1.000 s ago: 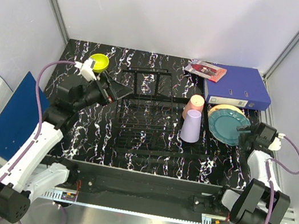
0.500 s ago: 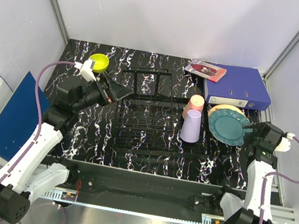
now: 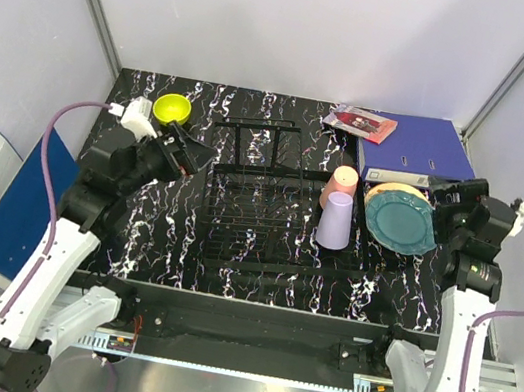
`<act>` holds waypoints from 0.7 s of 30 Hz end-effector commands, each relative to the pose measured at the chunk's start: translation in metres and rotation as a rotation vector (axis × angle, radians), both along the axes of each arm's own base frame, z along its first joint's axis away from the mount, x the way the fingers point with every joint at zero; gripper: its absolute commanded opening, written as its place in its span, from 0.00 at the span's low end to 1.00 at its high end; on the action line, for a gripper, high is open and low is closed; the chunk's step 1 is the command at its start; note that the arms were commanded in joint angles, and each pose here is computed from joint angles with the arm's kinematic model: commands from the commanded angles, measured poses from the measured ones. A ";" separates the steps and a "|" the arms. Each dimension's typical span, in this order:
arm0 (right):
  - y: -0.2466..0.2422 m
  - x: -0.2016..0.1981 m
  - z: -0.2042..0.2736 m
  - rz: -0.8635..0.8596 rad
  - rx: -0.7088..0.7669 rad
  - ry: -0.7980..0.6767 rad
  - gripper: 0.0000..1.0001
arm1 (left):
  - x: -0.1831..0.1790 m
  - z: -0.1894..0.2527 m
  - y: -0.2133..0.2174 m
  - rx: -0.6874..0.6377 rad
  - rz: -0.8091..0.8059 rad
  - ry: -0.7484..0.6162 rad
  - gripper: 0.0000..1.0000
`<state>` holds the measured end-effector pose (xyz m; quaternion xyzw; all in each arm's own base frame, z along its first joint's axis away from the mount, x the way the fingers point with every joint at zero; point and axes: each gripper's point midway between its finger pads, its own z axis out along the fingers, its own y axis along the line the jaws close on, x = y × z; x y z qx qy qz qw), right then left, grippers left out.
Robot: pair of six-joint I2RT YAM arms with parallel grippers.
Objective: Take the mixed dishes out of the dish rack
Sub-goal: Place the plate on the plate, then pick up the cup from the dish rack.
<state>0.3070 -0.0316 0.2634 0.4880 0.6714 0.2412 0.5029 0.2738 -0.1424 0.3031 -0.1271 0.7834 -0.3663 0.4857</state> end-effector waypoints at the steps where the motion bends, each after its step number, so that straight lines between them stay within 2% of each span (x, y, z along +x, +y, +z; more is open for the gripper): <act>1: 0.043 0.002 0.060 0.214 -0.083 -0.147 0.98 | 0.003 0.003 0.027 0.064 0.137 -0.017 0.99; 5: 0.083 -0.004 0.069 0.418 -0.137 -0.168 0.95 | 0.001 -0.009 0.030 0.071 0.156 0.009 0.99; 10: 0.144 -0.025 0.049 0.701 -0.176 -0.151 0.91 | -0.003 -0.022 0.019 0.053 0.092 0.033 0.99; 14: 0.168 -0.039 0.028 0.803 -0.209 -0.121 0.90 | 0.000 -0.031 0.009 0.066 0.036 0.066 0.99; 21: 0.172 -0.049 -0.003 0.870 -0.307 -0.065 0.90 | -0.001 -0.047 0.001 0.057 0.001 0.105 0.99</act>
